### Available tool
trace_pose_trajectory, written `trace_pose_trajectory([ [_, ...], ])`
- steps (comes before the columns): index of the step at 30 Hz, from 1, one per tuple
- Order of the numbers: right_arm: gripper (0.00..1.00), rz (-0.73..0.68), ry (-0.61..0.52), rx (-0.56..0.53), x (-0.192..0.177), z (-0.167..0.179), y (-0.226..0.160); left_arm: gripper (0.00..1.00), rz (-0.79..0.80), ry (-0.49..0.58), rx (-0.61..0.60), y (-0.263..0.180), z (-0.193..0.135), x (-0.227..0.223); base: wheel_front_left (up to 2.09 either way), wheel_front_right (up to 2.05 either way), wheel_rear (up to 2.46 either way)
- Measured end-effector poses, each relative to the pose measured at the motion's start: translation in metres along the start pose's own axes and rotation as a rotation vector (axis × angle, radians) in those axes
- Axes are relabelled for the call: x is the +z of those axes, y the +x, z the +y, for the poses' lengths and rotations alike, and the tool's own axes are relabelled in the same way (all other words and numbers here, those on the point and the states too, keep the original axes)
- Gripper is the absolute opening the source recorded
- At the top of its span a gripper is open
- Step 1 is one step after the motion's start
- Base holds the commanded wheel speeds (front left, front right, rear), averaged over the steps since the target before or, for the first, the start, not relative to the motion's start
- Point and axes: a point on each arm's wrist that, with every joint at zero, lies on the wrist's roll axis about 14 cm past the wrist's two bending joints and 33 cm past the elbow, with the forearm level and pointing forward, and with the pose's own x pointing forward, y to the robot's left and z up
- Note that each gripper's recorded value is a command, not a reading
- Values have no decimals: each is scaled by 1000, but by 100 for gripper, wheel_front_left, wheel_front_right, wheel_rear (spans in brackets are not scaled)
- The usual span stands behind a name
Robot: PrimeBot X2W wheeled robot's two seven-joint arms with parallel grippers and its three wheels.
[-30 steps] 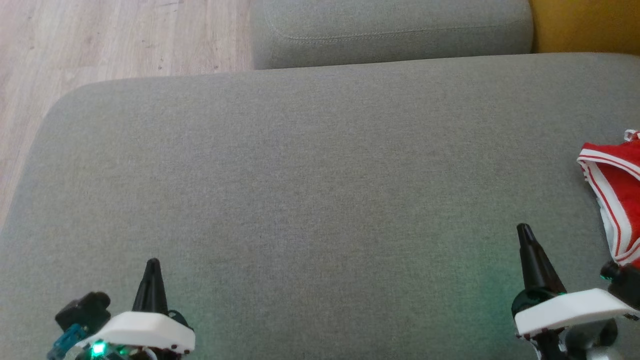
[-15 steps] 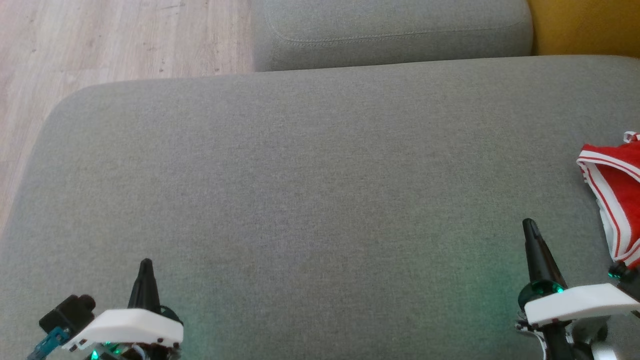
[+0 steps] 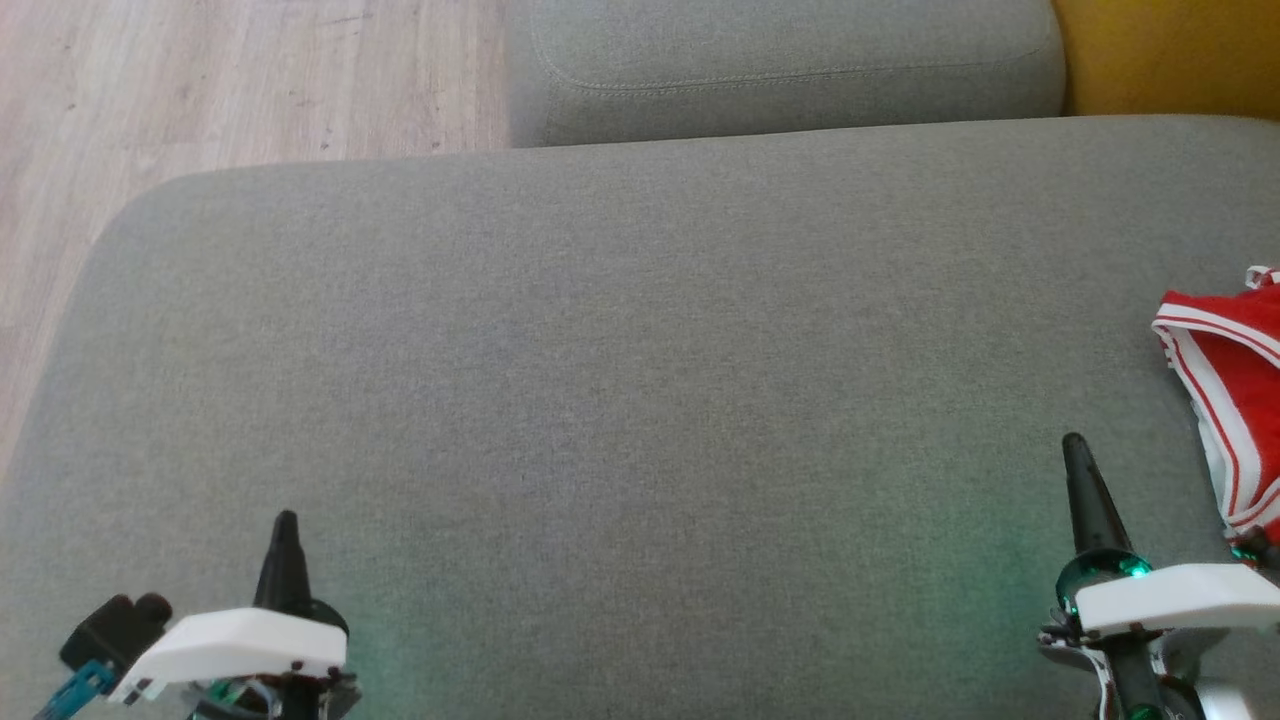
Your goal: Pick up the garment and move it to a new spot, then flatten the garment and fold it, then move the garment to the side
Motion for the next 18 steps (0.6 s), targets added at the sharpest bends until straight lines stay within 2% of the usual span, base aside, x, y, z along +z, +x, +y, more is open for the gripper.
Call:
trace_pose_trajectory([
  [18, 0, -35, 192, 9, 8, 0, 7, 0, -22, -216, -48, 3, -8, 9, 0, 0, 0],
])
